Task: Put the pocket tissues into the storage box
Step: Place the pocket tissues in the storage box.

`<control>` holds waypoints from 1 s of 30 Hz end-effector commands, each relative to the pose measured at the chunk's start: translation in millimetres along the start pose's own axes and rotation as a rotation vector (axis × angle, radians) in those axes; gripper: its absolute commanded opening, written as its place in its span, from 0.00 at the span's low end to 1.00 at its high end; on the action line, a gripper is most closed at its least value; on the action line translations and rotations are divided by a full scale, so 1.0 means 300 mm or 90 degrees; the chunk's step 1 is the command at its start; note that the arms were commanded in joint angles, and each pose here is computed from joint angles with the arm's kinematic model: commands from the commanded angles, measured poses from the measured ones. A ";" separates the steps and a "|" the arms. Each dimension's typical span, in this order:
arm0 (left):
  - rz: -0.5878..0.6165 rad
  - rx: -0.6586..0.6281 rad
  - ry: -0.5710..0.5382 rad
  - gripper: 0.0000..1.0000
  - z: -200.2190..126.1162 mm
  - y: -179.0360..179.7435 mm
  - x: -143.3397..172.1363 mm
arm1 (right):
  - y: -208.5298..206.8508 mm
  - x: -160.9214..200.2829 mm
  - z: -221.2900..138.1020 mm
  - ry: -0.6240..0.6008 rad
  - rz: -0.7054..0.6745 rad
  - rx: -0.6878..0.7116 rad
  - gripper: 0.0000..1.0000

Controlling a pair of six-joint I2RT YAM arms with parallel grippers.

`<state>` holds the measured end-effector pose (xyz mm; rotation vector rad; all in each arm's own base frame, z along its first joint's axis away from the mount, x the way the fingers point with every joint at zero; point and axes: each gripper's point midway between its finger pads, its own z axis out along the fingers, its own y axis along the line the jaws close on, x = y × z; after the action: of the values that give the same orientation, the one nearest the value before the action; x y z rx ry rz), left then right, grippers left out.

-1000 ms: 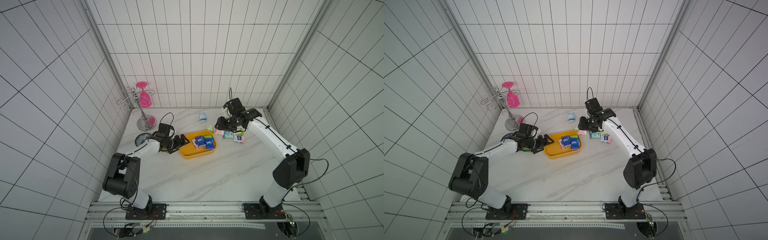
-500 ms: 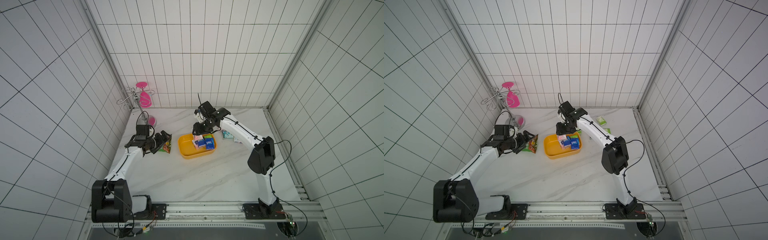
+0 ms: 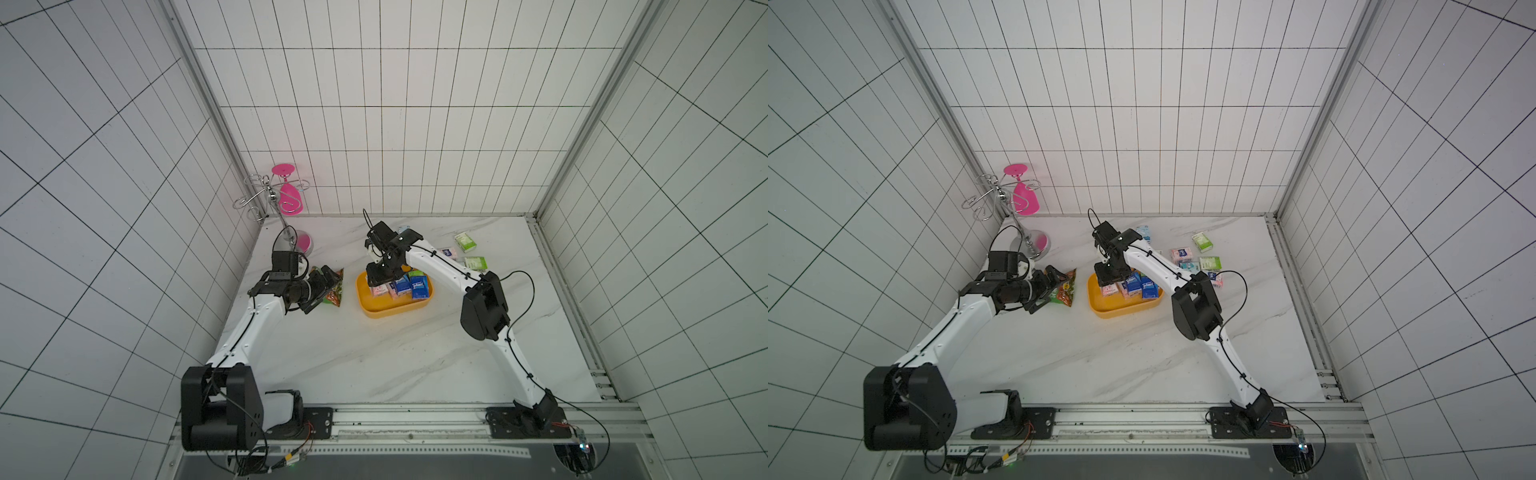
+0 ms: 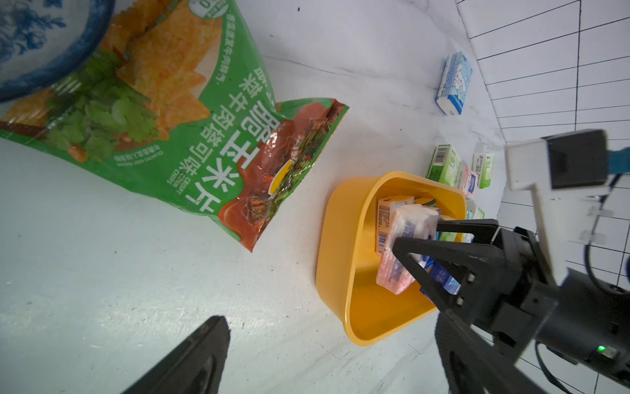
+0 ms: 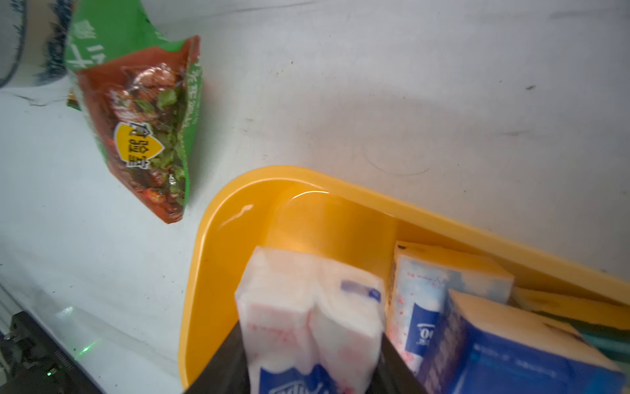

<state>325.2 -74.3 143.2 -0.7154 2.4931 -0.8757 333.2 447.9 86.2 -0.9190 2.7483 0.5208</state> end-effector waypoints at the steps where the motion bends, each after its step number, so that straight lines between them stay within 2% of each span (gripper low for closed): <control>1: 0.017 0.010 -0.010 0.98 -0.030 -0.030 -0.015 | -0.042 0.006 0.041 0.017 0.004 0.055 0.48; 7: 0.018 0.003 -0.009 0.97 -0.030 -0.019 -0.007 | -0.056 0.021 0.078 0.029 0.004 0.073 0.50; 13: 0.019 0.007 -0.008 0.97 -0.032 -0.026 -0.009 | -0.079 -0.012 0.032 -0.003 0.006 0.109 0.71; 20: 0.026 0.021 -0.001 0.97 -0.036 -0.044 -0.006 | -0.025 -0.071 -0.143 -0.064 0.014 0.068 0.74; 24: 0.038 0.027 0.005 0.97 -0.038 -0.060 -0.003 | -0.022 -0.085 -0.275 -0.099 0.051 0.018 0.74; 27: 0.054 0.031 0.009 0.97 -0.034 -0.074 -0.001 | -0.060 -0.082 -0.361 -0.125 0.094 -0.015 0.74; 30: 0.079 0.028 0.020 0.97 -0.022 -0.095 0.009 | -0.157 -0.054 -0.425 -0.133 0.151 -0.018 0.74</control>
<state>323.1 -84.1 154.0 -0.6292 2.5148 -0.8990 355.0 399.9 197.7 -0.6495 2.6210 0.6103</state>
